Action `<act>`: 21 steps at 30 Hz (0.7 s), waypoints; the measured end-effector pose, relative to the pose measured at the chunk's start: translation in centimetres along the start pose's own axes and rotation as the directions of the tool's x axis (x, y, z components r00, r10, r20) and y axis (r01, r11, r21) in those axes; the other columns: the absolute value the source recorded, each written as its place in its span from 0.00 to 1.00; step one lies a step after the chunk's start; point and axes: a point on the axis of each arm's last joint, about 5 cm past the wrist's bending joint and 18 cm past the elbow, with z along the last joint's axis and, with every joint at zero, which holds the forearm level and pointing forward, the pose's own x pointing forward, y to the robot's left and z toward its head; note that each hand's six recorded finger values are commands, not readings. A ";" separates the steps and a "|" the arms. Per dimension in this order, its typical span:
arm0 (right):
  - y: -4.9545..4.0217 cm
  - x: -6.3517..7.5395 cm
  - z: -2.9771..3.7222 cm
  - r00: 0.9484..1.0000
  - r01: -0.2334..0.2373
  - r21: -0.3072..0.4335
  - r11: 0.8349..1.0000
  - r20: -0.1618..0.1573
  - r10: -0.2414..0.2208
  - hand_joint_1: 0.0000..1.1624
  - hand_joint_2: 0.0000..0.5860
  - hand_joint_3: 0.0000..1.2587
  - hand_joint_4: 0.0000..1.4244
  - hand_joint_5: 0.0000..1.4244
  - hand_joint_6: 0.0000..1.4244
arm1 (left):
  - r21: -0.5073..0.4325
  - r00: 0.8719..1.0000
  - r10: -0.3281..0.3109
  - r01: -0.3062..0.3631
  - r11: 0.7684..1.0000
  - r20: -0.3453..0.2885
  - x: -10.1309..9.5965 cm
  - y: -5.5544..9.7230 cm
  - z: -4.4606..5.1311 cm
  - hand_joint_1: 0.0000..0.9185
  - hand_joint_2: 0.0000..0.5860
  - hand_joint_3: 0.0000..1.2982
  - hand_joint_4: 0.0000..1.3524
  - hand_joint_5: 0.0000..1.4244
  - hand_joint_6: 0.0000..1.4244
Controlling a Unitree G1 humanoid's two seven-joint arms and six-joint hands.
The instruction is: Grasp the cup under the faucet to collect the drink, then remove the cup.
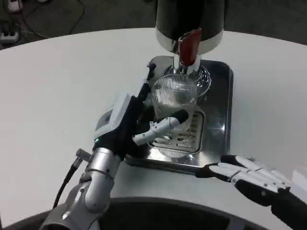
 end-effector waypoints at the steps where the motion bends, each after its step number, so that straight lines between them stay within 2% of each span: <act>1: 0.00 0.0 0.00 1.000 0.000 0.000 1.000 0.001 0.000 0.47 0.75 0.13 0.08 0.03 0.00 | -0.009 1.000 -0.002 0.002 1.000 -0.003 -0.2 0.1 -0.12 0.11 0.02 0.00 0.00 0.11 0.14; 5: 0.02 0.1 0.01 1.000 0.001 0.000 1.000 0.003 -0.001 0.47 0.75 0.13 0.08 0.03 0.00 | -0.040 1.000 0.016 -0.016 0.999 -0.003 -0.7 0.6 -0.30 0.10 0.01 0.00 0.00 0.10 0.14; 9: 0.06 0.1 0.02 1.000 0.000 0.001 1.000 0.008 0.000 0.47 0.76 0.13 0.08 0.03 0.00 | -0.107 0.997 0.070 -0.067 0.992 0.017 -1.1 1.4 0.00 0.08 0.01 0.00 0.00 0.10 0.14; 13: 0.07 0.2 0.01 1.000 0.001 0.000 1.000 0.008 -0.001 0.47 0.76 0.13 0.08 0.03 0.00 | -0.160 0.995 0.092 -0.086 0.983 0.026 -1.9 1.9 0.21 0.08 0.03 0.00 0.00 0.11 0.14; 17: 0.06 0.2 0.00 1.000 0.004 0.001 1.000 0.006 -0.004 0.48 0.76 0.13 0.08 0.03 0.00 | -0.250 0.990 0.134 -0.119 0.961 0.043 -3.0 2.7 0.80 0.12 0.08 0.00 0.00 0.13 0.17; 21: 0.12 0.3 0.01 1.000 0.002 0.004 1.000 0.011 -0.003 0.48 0.76 0.13 0.08 0.03 0.00 | -0.279 0.981 0.172 -0.140 0.950 0.092 -3.4 3.7 1.96 0.15 0.10 0.00 0.01 0.14 0.18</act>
